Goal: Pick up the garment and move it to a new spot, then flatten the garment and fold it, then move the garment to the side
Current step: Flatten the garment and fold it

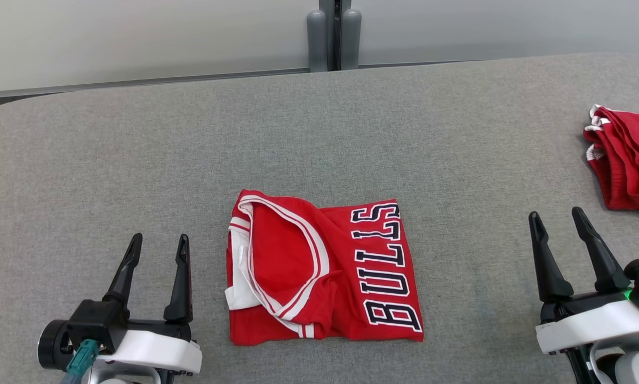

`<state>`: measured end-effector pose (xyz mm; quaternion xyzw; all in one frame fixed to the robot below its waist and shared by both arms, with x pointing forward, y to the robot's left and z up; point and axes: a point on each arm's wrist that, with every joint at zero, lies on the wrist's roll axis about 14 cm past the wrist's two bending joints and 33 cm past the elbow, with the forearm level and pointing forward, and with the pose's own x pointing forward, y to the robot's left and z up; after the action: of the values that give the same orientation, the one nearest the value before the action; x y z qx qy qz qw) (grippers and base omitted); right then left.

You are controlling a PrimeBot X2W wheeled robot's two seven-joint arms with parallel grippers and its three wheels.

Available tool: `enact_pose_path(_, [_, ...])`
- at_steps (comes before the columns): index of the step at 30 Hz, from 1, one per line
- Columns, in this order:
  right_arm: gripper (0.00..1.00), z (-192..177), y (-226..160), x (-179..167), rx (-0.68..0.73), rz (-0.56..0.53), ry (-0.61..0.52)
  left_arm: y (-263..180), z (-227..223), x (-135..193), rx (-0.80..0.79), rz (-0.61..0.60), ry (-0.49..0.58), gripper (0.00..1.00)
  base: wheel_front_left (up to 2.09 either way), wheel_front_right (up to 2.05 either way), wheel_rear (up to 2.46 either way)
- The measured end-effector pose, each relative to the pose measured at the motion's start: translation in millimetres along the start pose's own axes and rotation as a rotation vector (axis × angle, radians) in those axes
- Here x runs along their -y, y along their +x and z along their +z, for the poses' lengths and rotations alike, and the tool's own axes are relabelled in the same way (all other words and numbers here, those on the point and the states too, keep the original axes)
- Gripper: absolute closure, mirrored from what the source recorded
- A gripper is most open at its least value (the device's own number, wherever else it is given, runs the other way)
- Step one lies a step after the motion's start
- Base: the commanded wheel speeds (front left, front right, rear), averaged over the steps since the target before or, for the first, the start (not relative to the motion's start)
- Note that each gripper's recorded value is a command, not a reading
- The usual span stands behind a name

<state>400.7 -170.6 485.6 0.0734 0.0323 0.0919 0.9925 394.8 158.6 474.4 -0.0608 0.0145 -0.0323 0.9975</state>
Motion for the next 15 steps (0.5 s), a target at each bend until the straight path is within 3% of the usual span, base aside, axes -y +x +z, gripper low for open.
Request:
enact_pose_path(9, [0.0, -0.5, 0.5, -4.5, -0.01, 0.012, -0.009, 0.1, 2.1, -0.1, 0.005, 0.0, -0.001, 0.0, 0.0, 0.0, 0.0])
enact_pose_path(10, [0.56, -1.9, 1.3, -7.0, -0.015, 0.02, -0.008, 0.2, 1.6, -0.2, 0.004, 0.001, -0.002, 0.0, 0.0, 0.0, 0.0])
enact_pose_path(11, [0.56, -5.0, 2.2, -10.8, -0.029, 0.031, -0.006, 0.6, 1.2, -0.3, 0.003, 0.001, -0.002, 0.0, 0.0, 0.0, 0.0])
enact_pose_path(12, [1.0, -7.5, 3.3, -16.0, -0.037, 0.045, -0.002, 0.9, 0.9, -0.4, 0.002, 0.002, -0.003, 0.0, 0.0, 0.0, 0.0])
enact_pose_path(15, [1.0, -21.1, 7.3, -46.2, -0.086, 0.13, 0.019, 4.3, 2.4, -2.2, 0.008, 0.006, -0.002, 0.0, 0.0, 0.0, 0.0])
